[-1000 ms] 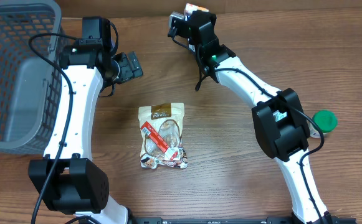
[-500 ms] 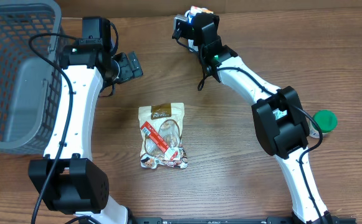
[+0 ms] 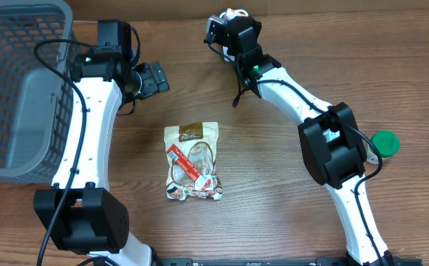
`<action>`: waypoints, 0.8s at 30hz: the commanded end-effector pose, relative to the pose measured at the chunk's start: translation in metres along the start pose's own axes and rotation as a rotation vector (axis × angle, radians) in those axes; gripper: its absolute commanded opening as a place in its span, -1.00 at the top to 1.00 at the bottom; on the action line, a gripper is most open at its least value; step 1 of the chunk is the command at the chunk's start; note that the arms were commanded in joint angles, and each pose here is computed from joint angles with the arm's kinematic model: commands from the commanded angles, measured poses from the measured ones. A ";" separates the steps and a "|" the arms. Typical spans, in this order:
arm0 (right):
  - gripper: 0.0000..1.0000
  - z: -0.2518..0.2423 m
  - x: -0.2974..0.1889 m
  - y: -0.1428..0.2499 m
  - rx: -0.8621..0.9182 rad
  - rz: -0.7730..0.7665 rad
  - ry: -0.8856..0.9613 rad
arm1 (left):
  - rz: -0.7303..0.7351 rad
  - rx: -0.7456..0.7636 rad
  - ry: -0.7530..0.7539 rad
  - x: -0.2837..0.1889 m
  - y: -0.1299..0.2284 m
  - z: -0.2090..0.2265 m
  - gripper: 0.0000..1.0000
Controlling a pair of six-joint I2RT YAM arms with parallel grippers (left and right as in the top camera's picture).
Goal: Scan the item barcode
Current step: 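Move the Kleenex pack right and lower it onto the wipes pack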
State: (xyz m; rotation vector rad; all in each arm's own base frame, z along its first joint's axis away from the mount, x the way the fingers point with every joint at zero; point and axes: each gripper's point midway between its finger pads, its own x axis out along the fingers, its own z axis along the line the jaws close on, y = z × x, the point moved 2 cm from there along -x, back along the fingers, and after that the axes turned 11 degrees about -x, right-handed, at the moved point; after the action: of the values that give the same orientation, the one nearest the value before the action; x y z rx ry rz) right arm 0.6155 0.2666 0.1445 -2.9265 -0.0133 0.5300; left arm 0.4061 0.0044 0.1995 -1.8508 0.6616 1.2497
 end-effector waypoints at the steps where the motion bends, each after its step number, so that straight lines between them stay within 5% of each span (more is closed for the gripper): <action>1: 0.93 -0.014 -0.004 0.002 0.194 0.038 0.044 | -0.032 0.018 0.012 -0.011 -0.006 -0.001 -0.99; 13: 0.93 -0.117 -0.112 0.023 0.701 0.110 0.017 | -0.031 0.018 0.012 -0.011 -0.006 -0.001 -0.99; 18: 0.93 -0.108 -0.174 0.063 0.914 0.232 -0.233 | -0.031 0.018 0.012 -0.011 -0.006 -0.001 -1.00; 24: 0.93 -0.035 -0.239 0.139 1.056 0.594 -0.709 | -0.032 0.018 0.012 -0.011 -0.005 -0.001 -0.99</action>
State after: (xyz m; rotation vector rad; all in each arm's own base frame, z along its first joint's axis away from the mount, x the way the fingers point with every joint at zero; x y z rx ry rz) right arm 0.4164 0.1229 0.2716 -1.9137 0.6759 1.0254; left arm 0.4062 0.0044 0.1995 -1.8515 0.6616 1.2494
